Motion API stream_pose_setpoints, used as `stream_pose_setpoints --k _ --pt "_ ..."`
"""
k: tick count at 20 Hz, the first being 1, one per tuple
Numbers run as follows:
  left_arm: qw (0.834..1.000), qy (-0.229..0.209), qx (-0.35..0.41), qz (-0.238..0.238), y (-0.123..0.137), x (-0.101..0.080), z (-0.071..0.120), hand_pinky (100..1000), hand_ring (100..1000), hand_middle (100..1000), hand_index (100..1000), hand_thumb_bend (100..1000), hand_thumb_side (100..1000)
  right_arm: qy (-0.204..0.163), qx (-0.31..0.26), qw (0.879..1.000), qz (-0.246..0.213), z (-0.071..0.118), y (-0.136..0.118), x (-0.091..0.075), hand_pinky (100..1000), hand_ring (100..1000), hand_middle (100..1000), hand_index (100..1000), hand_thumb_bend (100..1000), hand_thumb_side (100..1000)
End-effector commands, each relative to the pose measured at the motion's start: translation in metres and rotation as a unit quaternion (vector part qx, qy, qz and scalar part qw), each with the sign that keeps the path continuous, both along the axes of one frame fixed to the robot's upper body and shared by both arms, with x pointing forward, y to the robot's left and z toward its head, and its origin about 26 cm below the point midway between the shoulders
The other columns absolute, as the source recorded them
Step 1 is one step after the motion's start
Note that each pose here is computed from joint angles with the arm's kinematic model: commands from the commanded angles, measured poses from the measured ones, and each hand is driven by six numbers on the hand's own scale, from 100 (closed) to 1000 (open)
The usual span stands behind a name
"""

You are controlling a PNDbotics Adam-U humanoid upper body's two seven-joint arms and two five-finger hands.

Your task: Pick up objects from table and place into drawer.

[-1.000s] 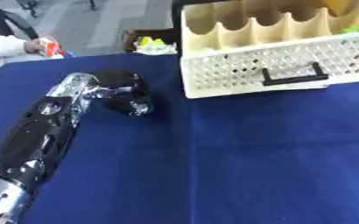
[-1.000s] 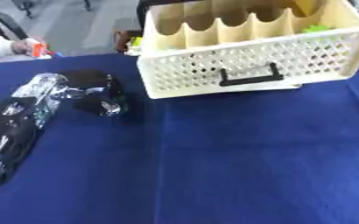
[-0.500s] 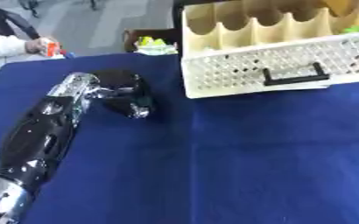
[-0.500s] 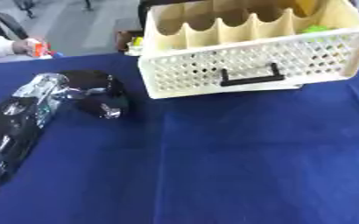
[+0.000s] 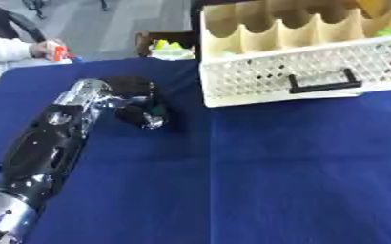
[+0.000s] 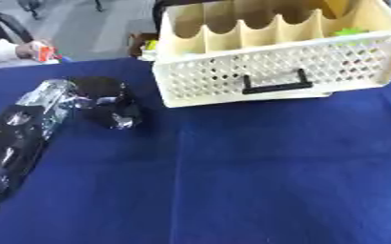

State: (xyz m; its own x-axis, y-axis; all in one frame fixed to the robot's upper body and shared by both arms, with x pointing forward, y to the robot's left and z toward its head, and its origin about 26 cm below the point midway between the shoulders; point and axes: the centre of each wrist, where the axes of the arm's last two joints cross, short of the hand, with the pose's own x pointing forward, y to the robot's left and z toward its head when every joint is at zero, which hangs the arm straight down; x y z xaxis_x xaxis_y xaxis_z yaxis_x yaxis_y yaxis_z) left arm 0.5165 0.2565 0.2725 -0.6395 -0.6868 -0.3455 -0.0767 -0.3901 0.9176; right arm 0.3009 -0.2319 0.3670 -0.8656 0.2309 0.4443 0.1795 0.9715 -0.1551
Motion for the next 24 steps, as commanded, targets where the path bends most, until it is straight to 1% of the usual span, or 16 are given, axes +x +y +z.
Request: stream_pose_setpoints --k 1,3,5,6,7,9,11,13,14,15,16,17,18,19,24 --pt "1.000 0.016 0.017 0.008 0.0046 0.0012 -0.0089 520 455 460 801 135 1000 -0.016 0.004 1.000 0.003 0.0067 -0.0014 -0.0057 850 285 253 664 100 703" --pt "1.000 0.017 0.021 0.007 0.0045 0.0013 -0.0093 516 453 468 808 148 1000 -0.017 0.006 1.000 0.003 0.0066 -0.0016 -0.0057 850 286 254 663 100 705" --pt "0.999 0.020 0.025 0.006 0.0046 0.0013 -0.0101 514 453 480 818 156 979 -0.017 0.008 1.000 0.003 0.0065 -0.0017 -0.0056 850 286 254 663 100 704" --pt "0.999 0.022 0.028 0.005 0.0047 0.0014 -0.0107 507 451 513 839 163 987 -0.018 0.009 1.000 0.003 0.0065 -0.0018 -0.0056 851 287 255 663 100 705" --pt "0.999 0.024 0.031 0.004 0.0048 0.0014 -0.0110 493 440 530 850 163 969 -0.018 0.010 1.000 0.003 0.0065 -0.0019 -0.0056 851 288 255 663 100 705" --pt "0.999 0.026 0.034 0.002 0.0048 0.0015 -0.0113 464 417 538 857 158 945 -0.018 0.011 1.000 0.003 0.0064 -0.0019 -0.0056 851 287 255 663 100 705" --pt "0.999 0.027 0.035 0.000 0.0044 0.0015 -0.0114 403 375 533 857 147 894 -0.018 0.012 1.000 0.003 0.0062 -0.0020 -0.0055 852 288 255 662 100 706" --pt "0.999 0.026 0.033 -0.001 0.0042 0.0015 -0.0112 378 359 528 852 137 868 -0.018 0.013 1.000 0.003 0.0060 -0.0020 -0.0054 852 287 255 662 100 708" --pt "0.999 0.025 0.031 -0.001 0.0042 0.0015 -0.0108 366 356 514 839 115 804 -0.018 0.014 1.000 0.003 0.0059 -0.0021 -0.0054 853 288 255 662 100 708" --pt "0.999 0.023 0.028 -0.001 0.0042 0.0014 -0.0105 366 357 513 837 112 798 -0.018 0.014 1.000 0.003 0.0059 -0.0022 -0.0054 853 288 255 662 100 708" --pt "0.999 0.021 0.026 -0.001 0.0041 0.0014 -0.0105 363 364 499 820 100 744 -0.017 0.015 1.000 0.003 0.0058 -0.0023 -0.0053 853 288 255 660 100 708" --pt "1.000 0.020 0.023 -0.001 0.0040 0.0014 -0.0104 360 363 495 816 100 731 -0.017 0.015 1.000 0.003 0.0056 -0.0023 -0.0053 854 288 255 660 100 708" --pt "1.000 0.018 0.019 -0.001 0.0039 0.0014 -0.0105 347 357 479 797 100 671 -0.016 0.016 1.000 0.003 0.0053 -0.0022 -0.0052 854 288 254 660 100 709" --pt "1.000 0.017 0.015 0.000 0.0039 0.0014 -0.0104 333 347 467 785 100 643 -0.016 0.016 1.000 0.004 0.0051 -0.0019 -0.0051 854 287 254 659 100 710" --pt "1.000 0.013 0.002 0.003 0.0031 0.0015 -0.0108 305 329 449 766 100 582 -0.015 0.017 1.000 0.002 0.0044 -0.0025 -0.0048 855 288 254 659 100 710"
